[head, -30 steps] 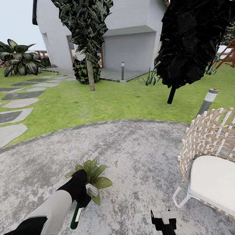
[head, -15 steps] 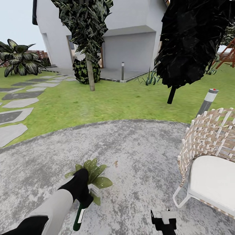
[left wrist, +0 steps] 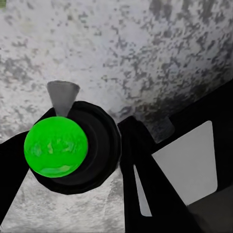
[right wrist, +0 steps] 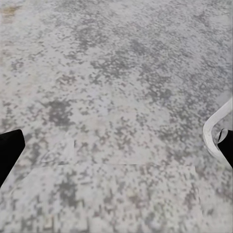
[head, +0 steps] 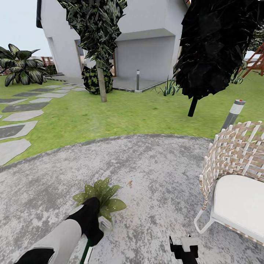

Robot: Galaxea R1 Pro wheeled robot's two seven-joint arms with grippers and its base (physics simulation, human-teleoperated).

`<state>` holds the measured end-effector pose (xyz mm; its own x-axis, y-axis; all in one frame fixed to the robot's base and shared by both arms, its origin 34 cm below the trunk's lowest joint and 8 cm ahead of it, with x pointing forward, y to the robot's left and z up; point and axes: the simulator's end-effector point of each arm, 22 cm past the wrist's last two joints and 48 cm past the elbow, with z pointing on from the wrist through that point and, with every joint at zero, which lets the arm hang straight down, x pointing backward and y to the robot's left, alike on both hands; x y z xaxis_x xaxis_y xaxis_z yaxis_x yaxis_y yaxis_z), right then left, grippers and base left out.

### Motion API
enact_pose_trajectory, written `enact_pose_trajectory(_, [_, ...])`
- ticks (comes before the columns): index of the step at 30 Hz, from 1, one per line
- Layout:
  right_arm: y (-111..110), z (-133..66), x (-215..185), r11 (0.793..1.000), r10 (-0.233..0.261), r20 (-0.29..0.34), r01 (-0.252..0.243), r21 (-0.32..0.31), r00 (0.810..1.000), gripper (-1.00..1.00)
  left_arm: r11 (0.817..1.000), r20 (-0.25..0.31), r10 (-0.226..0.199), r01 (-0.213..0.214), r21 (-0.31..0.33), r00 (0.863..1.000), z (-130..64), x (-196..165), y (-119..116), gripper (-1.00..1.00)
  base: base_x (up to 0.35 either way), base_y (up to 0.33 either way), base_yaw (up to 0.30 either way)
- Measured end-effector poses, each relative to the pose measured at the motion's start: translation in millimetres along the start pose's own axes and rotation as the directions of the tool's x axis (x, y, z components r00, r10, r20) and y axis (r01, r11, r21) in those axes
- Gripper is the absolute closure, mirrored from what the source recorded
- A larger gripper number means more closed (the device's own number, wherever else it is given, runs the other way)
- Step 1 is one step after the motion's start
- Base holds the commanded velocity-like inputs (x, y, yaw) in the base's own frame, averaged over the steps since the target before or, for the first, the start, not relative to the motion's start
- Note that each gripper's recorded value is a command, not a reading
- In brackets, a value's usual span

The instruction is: Pick up the pesticide atomizer in the garden and spray insectifuge to fully cover both potted plants in the garden.

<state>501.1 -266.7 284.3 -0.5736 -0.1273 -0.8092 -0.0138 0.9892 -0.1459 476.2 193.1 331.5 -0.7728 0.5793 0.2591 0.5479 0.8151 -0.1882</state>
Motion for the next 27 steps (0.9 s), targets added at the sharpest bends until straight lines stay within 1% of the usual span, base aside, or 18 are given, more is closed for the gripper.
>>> enact_pose_trajectory(2, [0,0.0,0,1.0,0.0,0.0,0.0,0.0,1.0,-1.0,1.0,0.013,0.001,-0.001,-0.001,1.0,-3.3,-4,1,1.0,0.0,0.0,0.0])
enact_pose_trajectory(6, [0,-0.1,0,1.0,0.0,0.0,0.0,0.0,1.0,-1.0,1.0,0.046,0.002,-0.002,-0.003,0.999,-19.9,-22,0,1.0,0.0,0.0,0.0])
enact_pose_trajectory(8, [0,-0.1,0,1.0,0.0,0.0,0.0,0.0,1.0,-1.0,1.0,0.07,0.004,-0.003,-0.015,0.998,-35.2,-35,5,1.0,0.0,0.0,0.0])
enact_pose_trajectory(9, [0,-0.2,0,1.0,0.0,0.0,0.0,0.0,1.0,-1.0,1.0,0.087,0.004,-0.002,-0.025,0.996,-46.2,-43,9,1.0,0.0,0.0,0.0])
enact_pose_trajectory(12, [0,-0.3,1,1.0,0.0,-0.001,0.0,0.0,1.0,-1.0,0.999,0.113,0.005,0.0,-0.042,0.994,-64.2,-56,17,1.0,0.0,0.0,0.0])
enact_pose_trajectory(16, [0,-0.7,2,1.0,0.0,-0.005,0.0,0.0,1.0,-1.0,0.999,0.129,0.008,-0.002,-0.049,0.992,-75.2,-64,19,1.0,0.0,0.0,0.0])
enact_pose_trajectory(18, [2,-6.5,17,1.0,-0.004,-0.039,0.003,-0.005,0.999,-1.0,0.998,0.144,0.01,-0.002,-0.056,0.99,-84.9,-71,22,1.0,0.0,0.0,0.0])
enact_pose_trajectory(19, [2,-7.9,20,1.0,-0.005,-0.047,0.004,-0.007,0.999,-1.0,0.998,0.147,0.01,-0.002,-0.058,0.989,-87.2,-72,22,1.0,0.0,0.0,0.0])
enact_pose_trajectory(23, [3,-9.4,23,1.0,-0.006,-0.055,0.006,-0.009,0.998,-1.0,0.998,0.154,0.013,-0.004,-0.06,0.988,-91.3,-76,21,1.0,0.0,0.0,0.0])
enact_pose_trajectory(27, [3,-9.3,23,1.0,-0.006,-0.055,0.006,-0.008,0.998,-1.0,0.998,0.171,0.016,-0.006,-0.059,0.985,-101.9,-83,22,1.0,0.0,0.0,0.0])
